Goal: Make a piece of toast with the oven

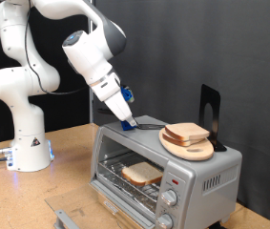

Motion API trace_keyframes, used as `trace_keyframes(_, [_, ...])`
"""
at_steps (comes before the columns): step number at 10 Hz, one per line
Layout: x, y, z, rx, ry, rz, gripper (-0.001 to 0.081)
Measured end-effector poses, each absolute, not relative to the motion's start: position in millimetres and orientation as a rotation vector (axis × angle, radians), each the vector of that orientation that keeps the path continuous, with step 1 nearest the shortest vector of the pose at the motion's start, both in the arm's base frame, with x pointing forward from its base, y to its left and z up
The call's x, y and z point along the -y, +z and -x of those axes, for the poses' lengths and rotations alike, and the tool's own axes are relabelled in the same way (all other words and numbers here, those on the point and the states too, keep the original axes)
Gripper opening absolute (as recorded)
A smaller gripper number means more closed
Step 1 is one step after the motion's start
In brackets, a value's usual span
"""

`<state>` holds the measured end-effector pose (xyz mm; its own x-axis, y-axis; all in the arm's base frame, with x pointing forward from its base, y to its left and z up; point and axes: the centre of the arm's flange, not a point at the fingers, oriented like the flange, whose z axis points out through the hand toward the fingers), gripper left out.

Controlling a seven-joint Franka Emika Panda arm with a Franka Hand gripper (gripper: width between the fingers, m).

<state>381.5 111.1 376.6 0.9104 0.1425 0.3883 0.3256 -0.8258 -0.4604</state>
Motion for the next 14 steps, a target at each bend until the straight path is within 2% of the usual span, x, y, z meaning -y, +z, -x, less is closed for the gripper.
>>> trace_keyframes(7, [-84.1, 421.9, -379.5, 0.351, -0.504, 2.47, 0.0682])
trace_keyframes(9, [-75.9, 419.8, -377.8, 0.331, -0.364, 2.384, 0.0682])
trace_keyframes(11, [-44.6, 424.6, -384.2, 0.319, -0.235, 2.313, 0.0682])
trace_keyframes(14, [5.7, 423.9, -400.8, 0.198, -0.188, 2.245, 0.0682])
